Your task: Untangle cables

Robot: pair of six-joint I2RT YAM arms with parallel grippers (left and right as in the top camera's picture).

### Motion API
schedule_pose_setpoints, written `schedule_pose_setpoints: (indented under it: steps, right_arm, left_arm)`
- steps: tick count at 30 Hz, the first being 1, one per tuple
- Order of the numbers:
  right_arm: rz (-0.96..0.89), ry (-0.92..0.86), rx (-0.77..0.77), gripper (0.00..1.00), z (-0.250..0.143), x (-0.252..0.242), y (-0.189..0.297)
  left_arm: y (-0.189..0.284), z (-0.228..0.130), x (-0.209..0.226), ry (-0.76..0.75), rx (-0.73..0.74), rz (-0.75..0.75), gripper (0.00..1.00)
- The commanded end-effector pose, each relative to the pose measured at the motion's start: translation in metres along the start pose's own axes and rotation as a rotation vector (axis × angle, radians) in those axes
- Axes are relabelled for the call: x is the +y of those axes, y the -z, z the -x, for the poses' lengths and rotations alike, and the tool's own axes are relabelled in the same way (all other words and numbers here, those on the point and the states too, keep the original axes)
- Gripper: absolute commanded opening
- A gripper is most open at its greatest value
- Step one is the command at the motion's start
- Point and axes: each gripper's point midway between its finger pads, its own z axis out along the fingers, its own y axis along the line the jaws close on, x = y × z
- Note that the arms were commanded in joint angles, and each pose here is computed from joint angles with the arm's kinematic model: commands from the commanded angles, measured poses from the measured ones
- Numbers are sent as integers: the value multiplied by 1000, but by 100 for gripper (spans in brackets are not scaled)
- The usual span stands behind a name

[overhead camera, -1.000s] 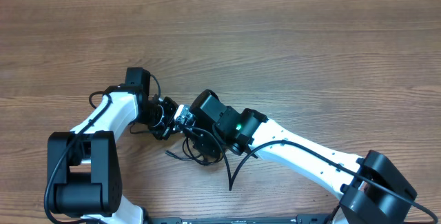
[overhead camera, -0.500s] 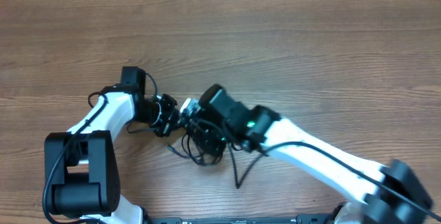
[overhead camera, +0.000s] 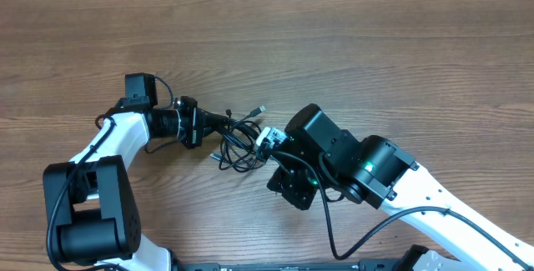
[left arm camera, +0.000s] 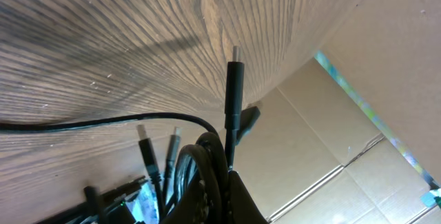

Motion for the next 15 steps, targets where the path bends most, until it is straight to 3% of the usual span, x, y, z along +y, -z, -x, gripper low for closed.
schedule_pose_setpoints:
  steps: [1, 10, 15]
  right_arm:
    - [-66, 19, -14, 19, 4, -9, 5]
    - [41, 67, -133, 34, 32, 17, 8]
    - [101, 167, -241, 36, 59, 44, 8]
  left_arm:
    - [14, -13, -22, -134, -45, -36, 4]
    - [74, -59, -63, -453, -516, -33, 4]
    - [90, -84, -49, -325, -715, -25, 4]
